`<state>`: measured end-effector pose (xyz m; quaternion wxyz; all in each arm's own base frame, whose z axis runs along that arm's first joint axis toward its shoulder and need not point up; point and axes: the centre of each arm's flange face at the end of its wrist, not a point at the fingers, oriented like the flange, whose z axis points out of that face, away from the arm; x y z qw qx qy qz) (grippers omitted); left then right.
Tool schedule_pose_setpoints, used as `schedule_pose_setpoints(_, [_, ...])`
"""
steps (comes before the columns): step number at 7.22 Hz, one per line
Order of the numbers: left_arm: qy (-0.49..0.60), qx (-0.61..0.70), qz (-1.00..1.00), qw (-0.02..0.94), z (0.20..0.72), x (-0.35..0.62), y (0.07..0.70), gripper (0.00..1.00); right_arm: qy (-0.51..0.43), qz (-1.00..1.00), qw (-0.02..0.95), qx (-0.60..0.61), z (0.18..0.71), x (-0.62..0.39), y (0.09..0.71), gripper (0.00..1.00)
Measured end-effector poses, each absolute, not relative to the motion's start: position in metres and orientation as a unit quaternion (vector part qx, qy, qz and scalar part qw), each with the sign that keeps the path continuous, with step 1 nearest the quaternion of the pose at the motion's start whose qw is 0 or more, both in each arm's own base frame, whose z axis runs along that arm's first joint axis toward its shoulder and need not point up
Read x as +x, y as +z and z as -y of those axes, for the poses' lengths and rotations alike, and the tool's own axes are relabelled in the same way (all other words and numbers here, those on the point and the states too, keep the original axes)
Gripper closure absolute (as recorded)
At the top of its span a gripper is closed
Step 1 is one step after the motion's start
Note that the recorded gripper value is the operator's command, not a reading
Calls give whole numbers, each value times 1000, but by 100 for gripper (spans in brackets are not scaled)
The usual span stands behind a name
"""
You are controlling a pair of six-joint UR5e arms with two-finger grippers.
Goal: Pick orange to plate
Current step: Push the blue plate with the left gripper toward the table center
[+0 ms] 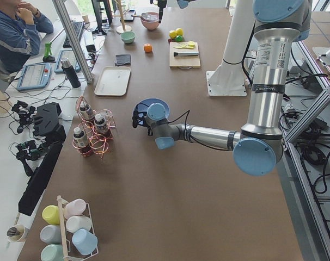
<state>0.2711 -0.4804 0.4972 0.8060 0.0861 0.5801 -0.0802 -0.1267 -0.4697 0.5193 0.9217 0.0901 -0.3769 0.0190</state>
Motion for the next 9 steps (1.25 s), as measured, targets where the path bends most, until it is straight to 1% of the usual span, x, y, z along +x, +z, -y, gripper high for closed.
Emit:
schedule_pose_setpoints(2, [-107,70,-612,780,487,348,416,100,18,378,921,90,469,-127,519,0])
schedule_pose_setpoints(4, [-124,71,-588,796,480,451,336,100,18,378,921,90,470,-127,518,0])
schedule_pose_setpoints(5, [-129,80,-566,811,467,500,299,100,18,379,921,90,470,-127,518,0])
schedule_pose_setpoints(6, [-133,87,-548,821,458,530,274,100,18,378,921,90,470,-127,518,0])
schedule_pose_setpoints(8, [-134,93,-532,831,454,545,264,100,18,378,921,90,470,-127,518,0])
schedule_pose_setpoints(9, [-131,98,-527,834,454,545,266,52,18,378,921,90,470,-127,518,0])
